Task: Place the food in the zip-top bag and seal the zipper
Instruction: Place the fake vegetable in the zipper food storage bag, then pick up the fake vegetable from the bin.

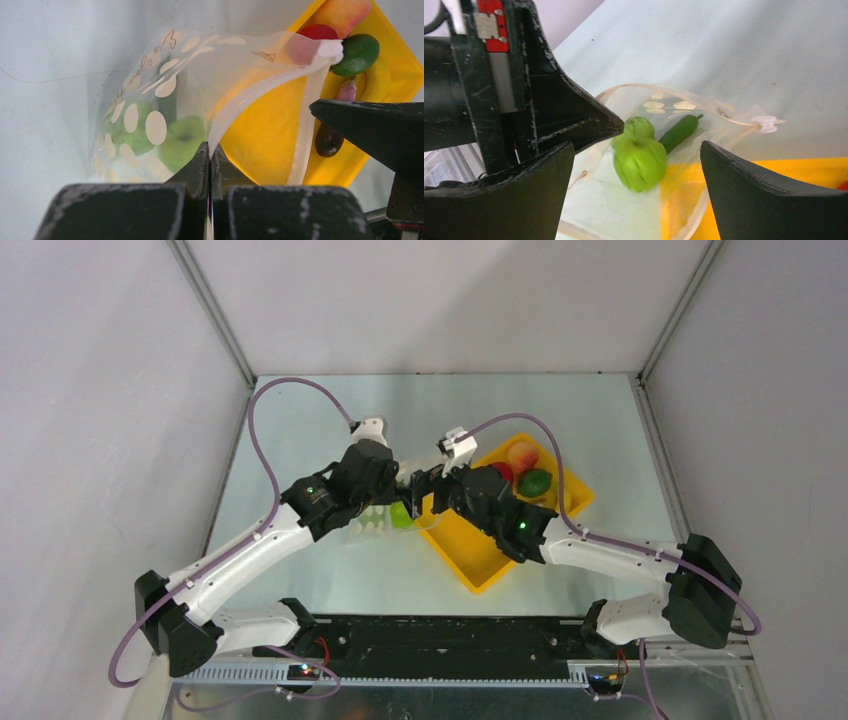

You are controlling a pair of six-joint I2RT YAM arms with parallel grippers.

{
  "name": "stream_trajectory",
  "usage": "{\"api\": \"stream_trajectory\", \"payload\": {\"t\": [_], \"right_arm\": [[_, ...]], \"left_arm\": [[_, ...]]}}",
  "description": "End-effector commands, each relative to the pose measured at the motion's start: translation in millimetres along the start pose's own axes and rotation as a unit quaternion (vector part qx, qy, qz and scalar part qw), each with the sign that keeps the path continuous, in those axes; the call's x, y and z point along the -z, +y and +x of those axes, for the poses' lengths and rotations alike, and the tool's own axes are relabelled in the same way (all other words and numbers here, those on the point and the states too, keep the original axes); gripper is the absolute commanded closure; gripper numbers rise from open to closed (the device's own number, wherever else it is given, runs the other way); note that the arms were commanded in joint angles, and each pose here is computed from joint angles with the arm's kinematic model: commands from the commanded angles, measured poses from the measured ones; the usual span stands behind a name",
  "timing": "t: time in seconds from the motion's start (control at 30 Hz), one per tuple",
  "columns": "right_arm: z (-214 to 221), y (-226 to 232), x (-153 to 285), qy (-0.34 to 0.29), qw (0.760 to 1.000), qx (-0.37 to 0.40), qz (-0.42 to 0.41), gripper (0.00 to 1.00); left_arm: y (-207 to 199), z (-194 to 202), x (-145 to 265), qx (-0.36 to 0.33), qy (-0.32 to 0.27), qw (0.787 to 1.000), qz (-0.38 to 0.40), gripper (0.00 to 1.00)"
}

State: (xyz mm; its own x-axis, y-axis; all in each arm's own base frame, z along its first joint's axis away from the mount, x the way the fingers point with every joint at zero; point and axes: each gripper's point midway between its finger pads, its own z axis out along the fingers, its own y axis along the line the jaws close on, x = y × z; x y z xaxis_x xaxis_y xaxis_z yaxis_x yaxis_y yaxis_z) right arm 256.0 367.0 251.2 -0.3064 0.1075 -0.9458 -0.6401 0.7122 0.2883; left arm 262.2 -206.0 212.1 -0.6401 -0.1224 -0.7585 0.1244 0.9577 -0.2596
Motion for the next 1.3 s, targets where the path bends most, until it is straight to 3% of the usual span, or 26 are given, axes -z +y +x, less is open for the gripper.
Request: {"api": "stream_trajectory", "payload": {"t": [0.0, 0.4, 0.5, 0.6, 0.87, 1.03, 1.27], "right_arm": [[-37, -3, 10, -0.034, 0.999, -0.022, 0.014, 0.01], [-47, -36, 34, -0.043, 0.994, -0.080, 0.068, 0.01], [-46, -63, 46, -0.048, 0.983, -0.136, 0.117, 0.01], [-43, -88, 61, -0.056, 0.977, -0.146, 0.148, 0.01], [8, -166, 97, -0.007, 0.934, -0.184, 0.306, 0.01], [34, -188, 99, 0.005, 0.910, -0.244, 0.335, 0.01], [53, -207, 82, 0.020, 0.898, -0.269, 0.347, 0.00]], "left_arm": [[-3, -7, 6, 0.010, -0.018, 1.000, 0.012, 1.00], [-1, -9, 6, 0.010, -0.020, 1.000, 0.006, 1.00], [2, -11, 9, 0.009, -0.026, 1.000, -0.001, 1.00], [5, -16, 11, 0.009, -0.036, 0.999, -0.006, 1.00], [9, -15, 7, 0.005, -0.033, 0.999, -0.023, 1.00], [8, -14, 7, 0.005, -0.030, 0.999, -0.021, 1.00], [7, -14, 7, 0.005, -0.029, 0.999, -0.018, 1.00]]}}
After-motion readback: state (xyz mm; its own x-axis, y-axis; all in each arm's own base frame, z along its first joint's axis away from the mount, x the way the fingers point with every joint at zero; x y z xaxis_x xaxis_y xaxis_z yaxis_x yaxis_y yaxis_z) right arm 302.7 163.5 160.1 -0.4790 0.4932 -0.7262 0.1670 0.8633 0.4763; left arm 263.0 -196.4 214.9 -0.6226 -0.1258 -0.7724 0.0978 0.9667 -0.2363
